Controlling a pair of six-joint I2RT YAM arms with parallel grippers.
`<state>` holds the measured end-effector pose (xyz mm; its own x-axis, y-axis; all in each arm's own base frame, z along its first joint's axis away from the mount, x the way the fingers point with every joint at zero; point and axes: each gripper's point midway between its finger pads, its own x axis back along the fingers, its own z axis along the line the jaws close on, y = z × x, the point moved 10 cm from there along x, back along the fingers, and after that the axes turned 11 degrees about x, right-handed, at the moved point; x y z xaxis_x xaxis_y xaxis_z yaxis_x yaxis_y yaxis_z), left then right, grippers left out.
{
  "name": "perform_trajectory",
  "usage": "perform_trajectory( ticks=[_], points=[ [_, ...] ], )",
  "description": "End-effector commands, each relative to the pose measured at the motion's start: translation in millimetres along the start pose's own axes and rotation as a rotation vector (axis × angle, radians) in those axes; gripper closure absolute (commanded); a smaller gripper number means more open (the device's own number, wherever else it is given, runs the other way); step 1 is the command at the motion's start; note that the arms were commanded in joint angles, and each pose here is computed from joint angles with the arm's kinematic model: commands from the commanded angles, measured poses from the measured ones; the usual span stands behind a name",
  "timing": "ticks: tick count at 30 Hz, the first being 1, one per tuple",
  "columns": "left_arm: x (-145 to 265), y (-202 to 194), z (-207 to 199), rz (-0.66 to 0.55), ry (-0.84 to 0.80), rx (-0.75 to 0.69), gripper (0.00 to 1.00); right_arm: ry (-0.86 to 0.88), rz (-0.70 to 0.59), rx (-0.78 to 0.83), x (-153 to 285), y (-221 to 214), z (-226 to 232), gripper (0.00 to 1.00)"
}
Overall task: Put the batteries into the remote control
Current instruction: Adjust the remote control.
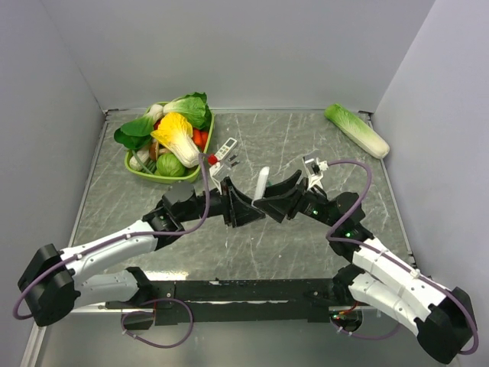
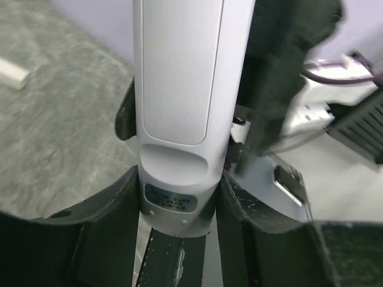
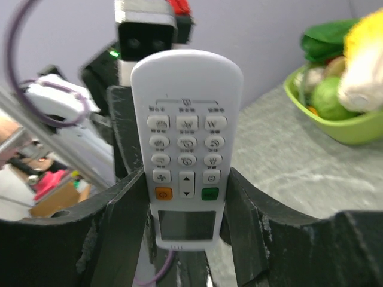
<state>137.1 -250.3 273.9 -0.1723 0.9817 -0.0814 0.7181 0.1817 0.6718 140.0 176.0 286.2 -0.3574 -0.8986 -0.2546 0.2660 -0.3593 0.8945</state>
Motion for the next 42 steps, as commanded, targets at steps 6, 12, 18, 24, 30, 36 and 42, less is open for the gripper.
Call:
perform_trajectory(
  ticks=[6, 12, 18, 24, 30, 36, 42],
  points=[
    [22, 21, 27, -0.067, 0.604, -0.135, 0.99, -0.294, 0.127, 0.092, 16, 28, 6, 0.04],
    [29, 16, 35, -0.003, 0.812, -0.215, 0.99, -0.511, 0.197, 0.042, 16, 55, 8, 0.05],
    [22, 6, 26, 0.054, 0.855, -0.321, 0.99, -0.604, 0.305, -0.061, 2, 51, -6, 0.08],
    [18, -4, 15, 0.087, 0.826, -0.409, 0.99, -0.598, 0.445, -0.131, -15, 43, -18, 0.08],
    [18, -4, 13, 0.062, 0.806, -0.428, 0.99, -0.518, 0.45, -0.193, -23, 35, -20, 0.14],
    [11, -6, 15, 0.057, 0.808, -0.426, 0.99, -0.481, 0.463, -0.246, -30, 27, -24, 0.2],
    [8, -9, 16, 0.062, 0.796, -0.423, 0.99, -0.508, 0.459, -0.277, -35, 16, -34, 0.27]
  ],
)
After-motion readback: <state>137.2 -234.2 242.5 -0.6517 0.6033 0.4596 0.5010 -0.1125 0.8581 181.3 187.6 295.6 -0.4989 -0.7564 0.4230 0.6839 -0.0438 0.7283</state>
